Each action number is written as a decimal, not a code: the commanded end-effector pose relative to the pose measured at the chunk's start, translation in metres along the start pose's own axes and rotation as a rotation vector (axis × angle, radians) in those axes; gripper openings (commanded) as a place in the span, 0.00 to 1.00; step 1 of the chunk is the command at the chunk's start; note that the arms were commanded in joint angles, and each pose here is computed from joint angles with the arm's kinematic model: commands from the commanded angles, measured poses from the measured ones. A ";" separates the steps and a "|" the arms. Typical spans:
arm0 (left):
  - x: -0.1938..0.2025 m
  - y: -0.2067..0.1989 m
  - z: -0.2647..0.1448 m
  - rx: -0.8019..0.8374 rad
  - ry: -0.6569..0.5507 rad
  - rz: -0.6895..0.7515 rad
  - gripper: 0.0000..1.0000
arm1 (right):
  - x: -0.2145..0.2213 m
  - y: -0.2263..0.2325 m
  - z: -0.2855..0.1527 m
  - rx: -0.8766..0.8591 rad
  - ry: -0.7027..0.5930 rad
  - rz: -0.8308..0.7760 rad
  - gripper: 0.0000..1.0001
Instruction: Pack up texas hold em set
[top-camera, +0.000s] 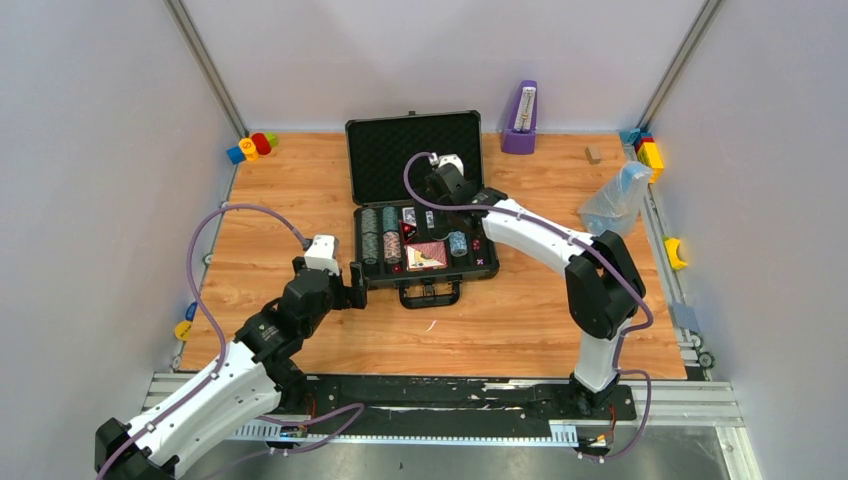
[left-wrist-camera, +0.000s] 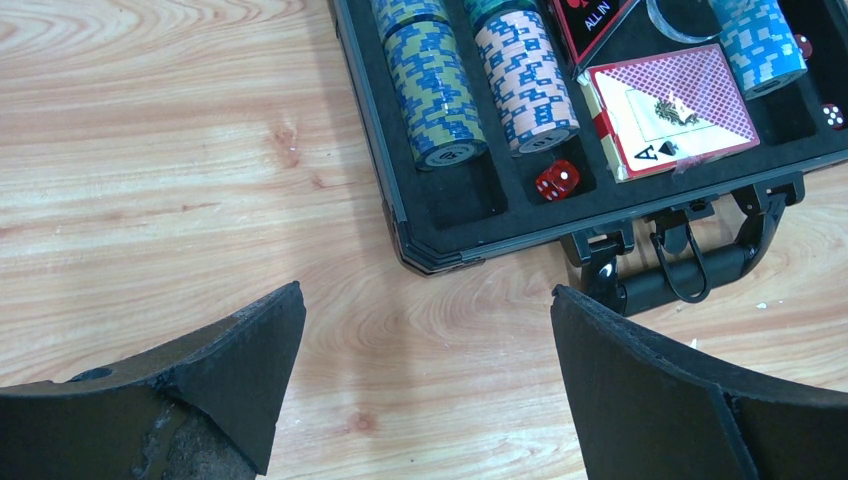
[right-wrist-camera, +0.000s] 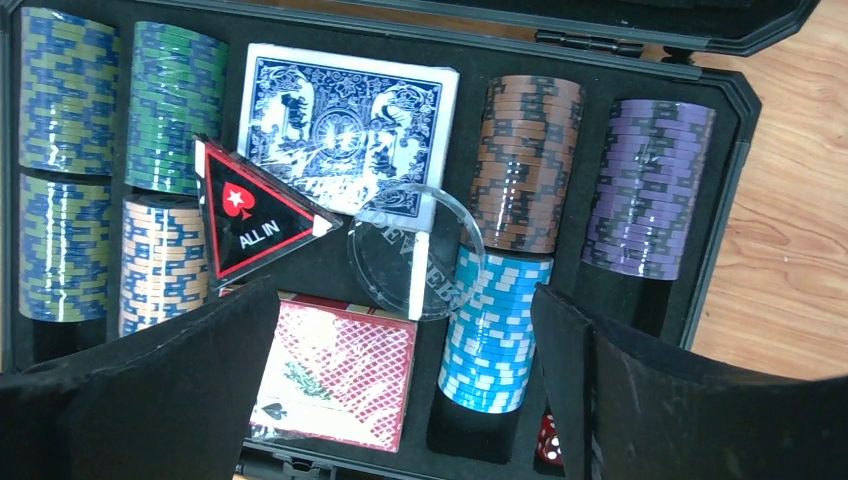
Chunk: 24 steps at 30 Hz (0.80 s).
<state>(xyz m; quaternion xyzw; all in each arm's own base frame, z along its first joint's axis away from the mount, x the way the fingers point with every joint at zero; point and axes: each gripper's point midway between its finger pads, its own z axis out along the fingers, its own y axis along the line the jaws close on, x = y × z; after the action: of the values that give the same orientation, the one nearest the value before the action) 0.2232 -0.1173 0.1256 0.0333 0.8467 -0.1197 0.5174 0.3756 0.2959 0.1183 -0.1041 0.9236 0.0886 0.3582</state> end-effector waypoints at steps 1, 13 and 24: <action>-0.007 0.001 0.001 -0.012 -0.027 -0.018 1.00 | -0.030 0.008 -0.014 -0.057 -0.056 0.057 1.00; -0.006 0.001 0.001 -0.013 -0.025 -0.017 1.00 | -0.116 -0.114 -0.030 -0.063 -0.261 0.498 0.84; -0.006 0.002 0.001 -0.013 -0.026 -0.017 1.00 | -0.167 -0.191 0.033 -0.102 -0.327 0.702 0.27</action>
<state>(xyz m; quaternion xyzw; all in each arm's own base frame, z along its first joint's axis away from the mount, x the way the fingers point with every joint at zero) 0.2235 -0.1167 0.1255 0.0324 0.8467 -0.1180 0.5178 0.5345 0.1337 0.1765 0.2059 0.8537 0.2010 0.4341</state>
